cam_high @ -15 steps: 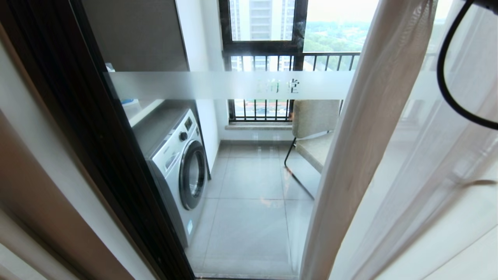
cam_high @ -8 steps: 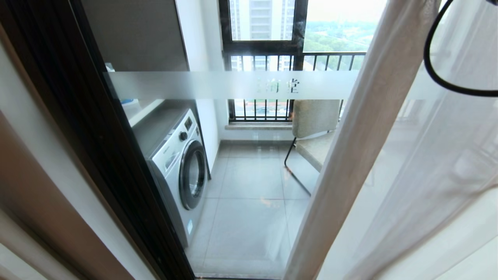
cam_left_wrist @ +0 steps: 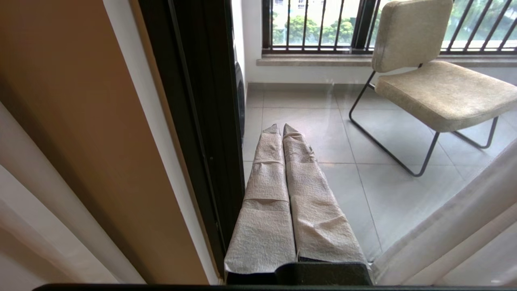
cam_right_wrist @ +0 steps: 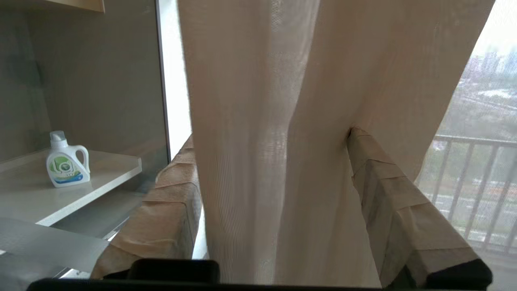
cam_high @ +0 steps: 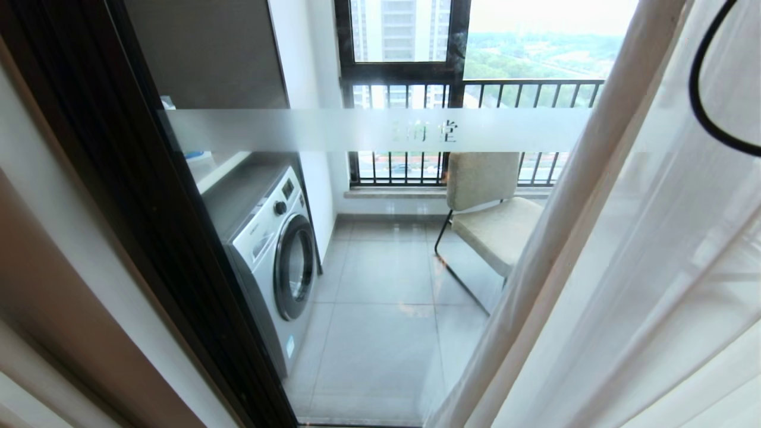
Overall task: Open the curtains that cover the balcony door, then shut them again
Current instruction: Close the inner curtains on both sides
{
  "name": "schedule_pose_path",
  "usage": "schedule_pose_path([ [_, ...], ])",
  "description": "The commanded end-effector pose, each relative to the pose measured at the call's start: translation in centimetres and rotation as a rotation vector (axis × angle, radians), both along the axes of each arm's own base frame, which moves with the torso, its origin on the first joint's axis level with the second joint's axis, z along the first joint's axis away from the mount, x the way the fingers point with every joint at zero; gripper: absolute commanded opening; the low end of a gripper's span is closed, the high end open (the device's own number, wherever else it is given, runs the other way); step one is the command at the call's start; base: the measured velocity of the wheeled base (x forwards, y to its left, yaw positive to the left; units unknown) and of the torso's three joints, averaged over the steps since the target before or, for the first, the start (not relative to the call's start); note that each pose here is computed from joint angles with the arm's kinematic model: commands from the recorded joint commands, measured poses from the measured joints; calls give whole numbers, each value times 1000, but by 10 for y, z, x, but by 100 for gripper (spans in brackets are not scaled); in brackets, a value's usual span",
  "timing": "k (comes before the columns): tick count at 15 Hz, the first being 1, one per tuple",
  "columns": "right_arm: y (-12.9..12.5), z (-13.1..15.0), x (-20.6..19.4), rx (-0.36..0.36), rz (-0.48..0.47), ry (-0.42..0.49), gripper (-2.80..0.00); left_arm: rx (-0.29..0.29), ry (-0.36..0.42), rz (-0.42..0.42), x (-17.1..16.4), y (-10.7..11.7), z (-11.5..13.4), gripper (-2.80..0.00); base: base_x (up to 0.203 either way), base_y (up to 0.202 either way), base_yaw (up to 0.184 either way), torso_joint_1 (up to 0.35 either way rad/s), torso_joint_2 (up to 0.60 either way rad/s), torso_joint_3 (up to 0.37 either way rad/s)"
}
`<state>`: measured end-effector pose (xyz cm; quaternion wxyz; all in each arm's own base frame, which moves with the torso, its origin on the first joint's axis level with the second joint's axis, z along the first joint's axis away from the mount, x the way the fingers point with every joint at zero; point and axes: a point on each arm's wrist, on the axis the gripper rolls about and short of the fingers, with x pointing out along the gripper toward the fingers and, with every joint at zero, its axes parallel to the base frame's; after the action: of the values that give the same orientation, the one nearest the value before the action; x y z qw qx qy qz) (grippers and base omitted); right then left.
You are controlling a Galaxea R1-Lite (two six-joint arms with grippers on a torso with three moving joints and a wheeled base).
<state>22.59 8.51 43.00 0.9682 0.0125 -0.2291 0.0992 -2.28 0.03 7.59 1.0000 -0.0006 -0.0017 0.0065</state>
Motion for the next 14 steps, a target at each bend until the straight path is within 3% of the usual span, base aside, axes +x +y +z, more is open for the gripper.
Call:
schedule_pose_path([
  [1,-20,3,-50,15,-4,-37,0,0,-1,1,0,0,0,-280,0,0,0,0,0,0],
  [7,-59,-42,-150,11,-4,-39,0,0,-1,1,0,0,0,-280,0,0,0,0,0,0],
  [13,-66,-52,-167,11,-9,-50,0,0,-1,1,0,0,0,-280,0,0,0,0,0,0],
  [14,-66,-50,-168,15,-8,-56,-280,0,-1,1,0,0,0,-280,0,0,0,0,0,0],
])
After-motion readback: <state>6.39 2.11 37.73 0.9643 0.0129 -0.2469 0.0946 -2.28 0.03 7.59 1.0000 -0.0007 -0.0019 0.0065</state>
